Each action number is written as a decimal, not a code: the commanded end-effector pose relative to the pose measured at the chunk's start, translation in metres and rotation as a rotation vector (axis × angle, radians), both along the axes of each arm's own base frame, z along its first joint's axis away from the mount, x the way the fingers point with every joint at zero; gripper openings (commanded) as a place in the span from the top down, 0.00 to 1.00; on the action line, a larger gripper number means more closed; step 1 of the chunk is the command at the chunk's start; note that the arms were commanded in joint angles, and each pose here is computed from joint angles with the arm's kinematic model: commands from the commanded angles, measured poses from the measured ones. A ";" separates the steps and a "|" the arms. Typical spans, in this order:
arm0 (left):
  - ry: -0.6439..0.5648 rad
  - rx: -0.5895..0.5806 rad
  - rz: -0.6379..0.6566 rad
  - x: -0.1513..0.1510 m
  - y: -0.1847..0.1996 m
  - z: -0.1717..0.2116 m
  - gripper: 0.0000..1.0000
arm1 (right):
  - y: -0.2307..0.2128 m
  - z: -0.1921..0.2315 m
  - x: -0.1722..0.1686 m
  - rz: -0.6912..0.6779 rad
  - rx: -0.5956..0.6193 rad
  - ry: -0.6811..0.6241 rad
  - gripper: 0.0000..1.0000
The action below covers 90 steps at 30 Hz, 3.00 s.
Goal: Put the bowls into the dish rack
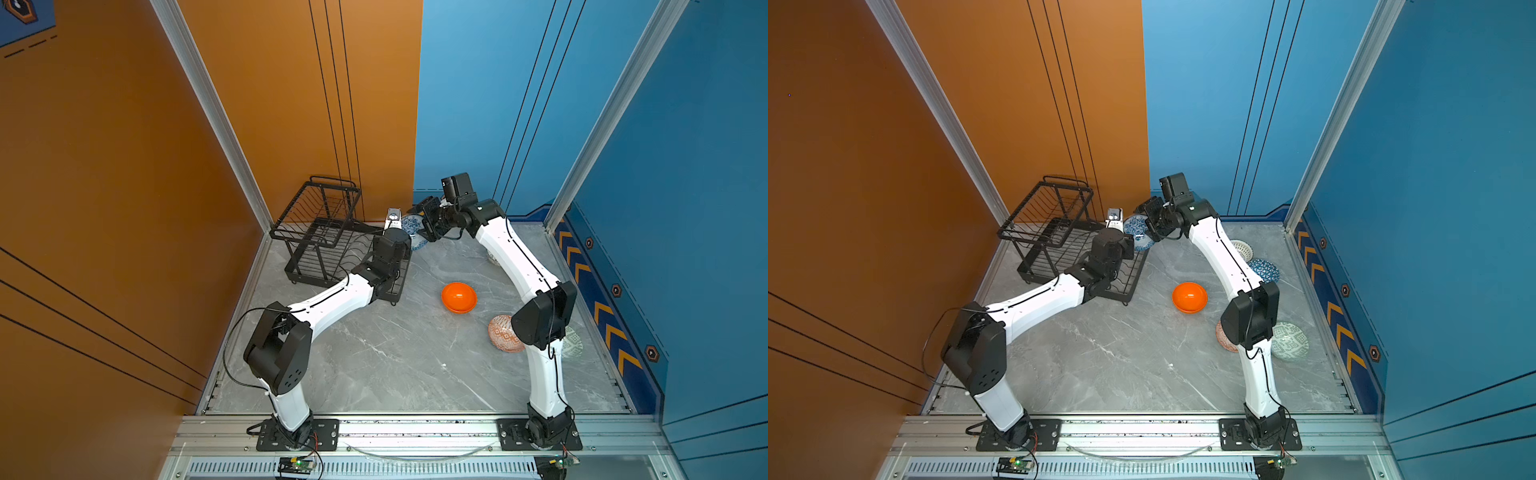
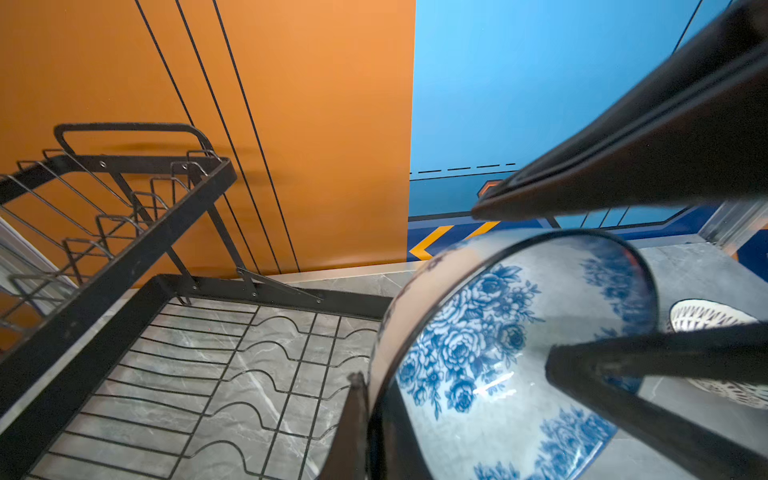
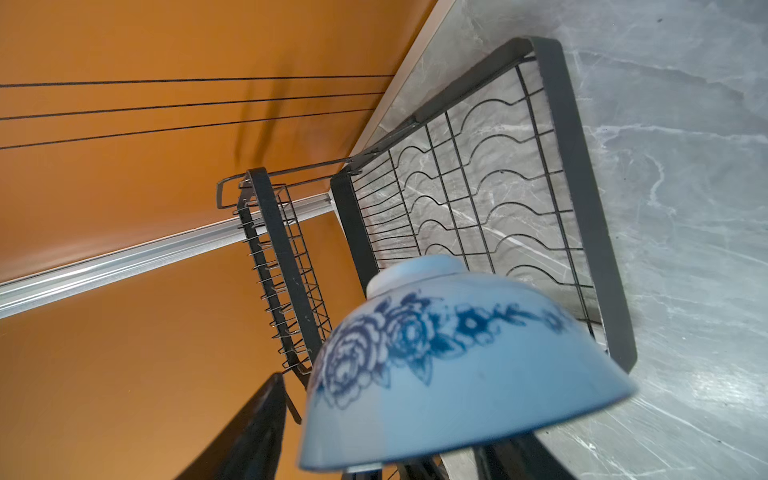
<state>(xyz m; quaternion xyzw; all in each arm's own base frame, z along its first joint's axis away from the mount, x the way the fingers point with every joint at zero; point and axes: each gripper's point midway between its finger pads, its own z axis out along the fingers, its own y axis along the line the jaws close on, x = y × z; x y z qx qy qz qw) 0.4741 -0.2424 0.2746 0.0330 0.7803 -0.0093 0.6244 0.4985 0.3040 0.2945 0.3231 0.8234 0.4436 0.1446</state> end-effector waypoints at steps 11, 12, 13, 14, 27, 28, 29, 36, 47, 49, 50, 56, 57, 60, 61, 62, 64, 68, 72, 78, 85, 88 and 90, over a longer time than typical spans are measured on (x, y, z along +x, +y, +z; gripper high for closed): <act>-0.106 0.127 0.074 -0.013 -0.001 0.015 1.00 | 0.001 -0.010 0.019 -0.075 0.074 0.048 0.72; -0.108 0.129 0.086 -0.013 0.002 0.015 1.00 | 0.001 -0.011 0.019 -0.076 0.075 0.049 0.78; -0.109 0.127 0.089 -0.013 0.003 0.016 1.00 | 0.001 -0.011 0.019 -0.076 0.075 0.050 0.81; -0.109 0.128 0.091 -0.013 0.003 0.015 1.00 | 0.001 -0.013 0.020 -0.076 0.072 0.049 0.86; -0.111 0.069 0.100 -0.011 0.009 0.019 0.67 | -0.004 -0.016 0.030 -0.079 0.064 0.022 1.00; -0.111 0.063 0.101 -0.011 0.010 0.019 0.63 | -0.005 -0.016 0.031 -0.080 0.064 0.021 1.00; -0.109 0.061 0.099 -0.012 0.011 0.018 0.53 | -0.007 -0.016 0.033 -0.080 0.066 0.015 1.00; -0.082 0.042 0.100 -0.024 0.020 0.022 0.02 | -0.027 -0.011 0.048 -0.103 0.051 -0.037 1.00; 0.141 -0.087 -0.031 -0.042 0.033 0.071 0.02 | -0.029 0.001 0.076 -0.054 0.006 -0.268 1.00; 0.155 -0.118 -0.050 -0.041 0.042 0.087 0.02 | -0.023 0.002 0.079 -0.038 0.011 -0.308 1.00; 0.164 -0.129 -0.032 -0.039 0.053 0.094 0.02 | -0.018 0.002 0.081 -0.027 0.015 -0.329 1.00; 0.238 -0.361 0.100 -0.019 0.140 0.101 0.02 | 0.011 -0.004 0.079 0.076 0.032 -0.402 1.00; 0.235 -0.374 0.119 -0.017 0.151 0.102 0.02 | 0.015 -0.005 0.077 0.097 0.031 -0.412 1.00; 0.226 -0.373 0.173 -0.017 0.177 0.101 0.02 | 0.026 -0.006 0.069 0.161 0.015 -0.440 1.00; 0.238 -0.390 0.192 -0.017 0.187 0.095 0.02 | 0.030 -0.007 0.065 0.184 0.003 -0.447 1.00; 0.259 -0.432 0.217 -0.017 0.197 0.088 0.02 | 0.033 -0.010 0.062 0.204 -0.007 -0.449 1.00; 0.292 -0.513 0.255 -0.019 0.214 0.073 0.02 | 0.039 -0.014 0.057 0.239 -0.016 -0.453 1.00; 0.318 -0.527 0.276 -0.021 0.226 0.060 0.02 | 0.053 -0.019 0.049 0.283 -0.027 -0.466 1.00; 0.340 -0.575 0.295 -0.021 0.236 0.051 0.02 | 0.064 -0.033 0.043 0.313 -0.043 -0.447 1.00; 0.355 -0.584 0.277 -0.018 0.236 0.048 0.02 | 0.080 -0.058 0.033 0.369 -0.057 -0.409 1.00; 0.354 -0.603 0.297 -0.022 0.243 0.047 0.02 | 0.094 -0.088 0.019 0.430 -0.080 -0.346 1.00; 0.325 -0.632 0.341 -0.024 0.260 0.055 0.02 | 0.096 -0.091 0.015 0.444 -0.092 -0.344 1.00; 0.320 -0.671 0.370 -0.025 0.274 0.055 0.02 | 0.097 -0.094 0.014 0.448 -0.099 -0.341 1.00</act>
